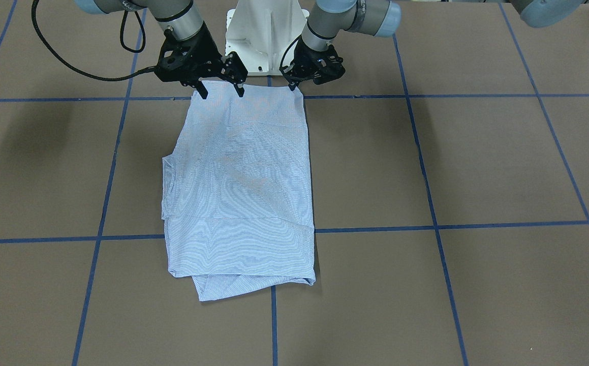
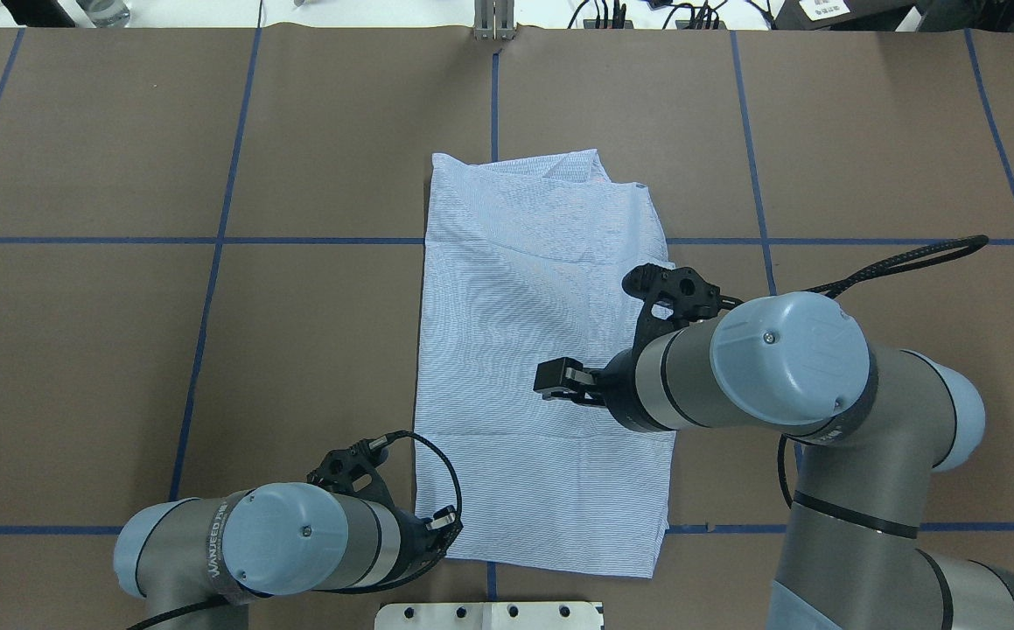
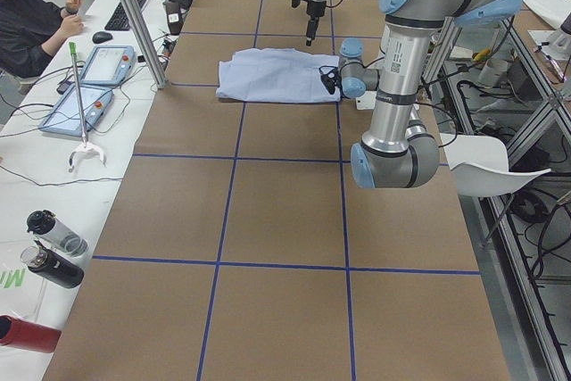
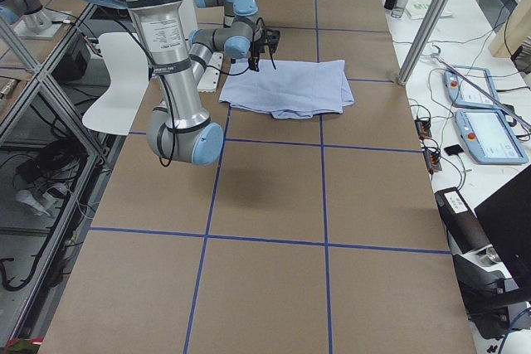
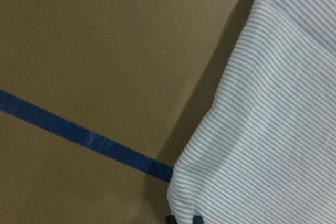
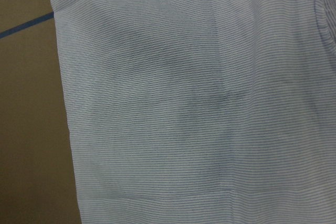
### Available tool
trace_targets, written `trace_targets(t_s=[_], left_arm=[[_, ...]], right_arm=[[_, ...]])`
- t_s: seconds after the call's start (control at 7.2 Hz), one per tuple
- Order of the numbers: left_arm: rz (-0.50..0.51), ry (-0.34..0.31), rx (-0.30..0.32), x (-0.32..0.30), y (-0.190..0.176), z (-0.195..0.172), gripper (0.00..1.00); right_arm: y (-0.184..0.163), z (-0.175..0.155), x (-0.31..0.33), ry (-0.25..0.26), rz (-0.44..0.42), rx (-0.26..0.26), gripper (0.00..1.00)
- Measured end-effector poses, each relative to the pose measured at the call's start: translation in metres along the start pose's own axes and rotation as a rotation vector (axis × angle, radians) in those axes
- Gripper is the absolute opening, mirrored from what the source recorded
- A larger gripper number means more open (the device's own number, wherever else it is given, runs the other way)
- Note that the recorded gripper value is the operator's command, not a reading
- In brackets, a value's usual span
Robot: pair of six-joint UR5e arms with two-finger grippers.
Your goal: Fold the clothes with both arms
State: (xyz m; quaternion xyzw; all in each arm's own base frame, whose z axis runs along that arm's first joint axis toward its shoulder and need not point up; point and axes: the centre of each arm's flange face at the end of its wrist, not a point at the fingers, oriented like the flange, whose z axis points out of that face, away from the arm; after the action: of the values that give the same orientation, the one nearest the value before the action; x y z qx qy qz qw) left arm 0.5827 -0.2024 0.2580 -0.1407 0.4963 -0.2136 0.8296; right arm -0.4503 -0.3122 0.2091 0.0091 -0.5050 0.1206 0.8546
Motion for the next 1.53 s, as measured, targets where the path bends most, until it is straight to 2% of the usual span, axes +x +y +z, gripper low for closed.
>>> trace_targets(t_s=[0.28, 0.42, 1.11, 1.39, 1.53], left_arm=[[-0.005, 0.013, 0.004, 0.006, -0.004, -0.011, 0.00], [-0.009, 0.018, 0.009, 0.011, -0.008, -0.020, 0.00], [-0.023, 0.018, 0.035, 0.020, -0.019, -0.034, 0.00], [-0.024, 0.019, 0.036, 0.020, -0.020, -0.035, 0.00], [-0.026, 0.021, 0.038, 0.021, -0.021, -0.036, 0.00]], right_arm=[[0.002, 0.005, 0.005, 0.017, 0.014, -0.006, 1.00], [0.010, 0.015, 0.009, 0.038, 0.048, -0.019, 1.00], [0.119, 0.082, 0.071, 0.225, 0.259, -0.082, 1.00], [0.150, 0.105, 0.089, 0.280, 0.273, -0.077, 1.00], [0.150, 0.109, 0.091, 0.286, 0.277, -0.067, 1.00]])
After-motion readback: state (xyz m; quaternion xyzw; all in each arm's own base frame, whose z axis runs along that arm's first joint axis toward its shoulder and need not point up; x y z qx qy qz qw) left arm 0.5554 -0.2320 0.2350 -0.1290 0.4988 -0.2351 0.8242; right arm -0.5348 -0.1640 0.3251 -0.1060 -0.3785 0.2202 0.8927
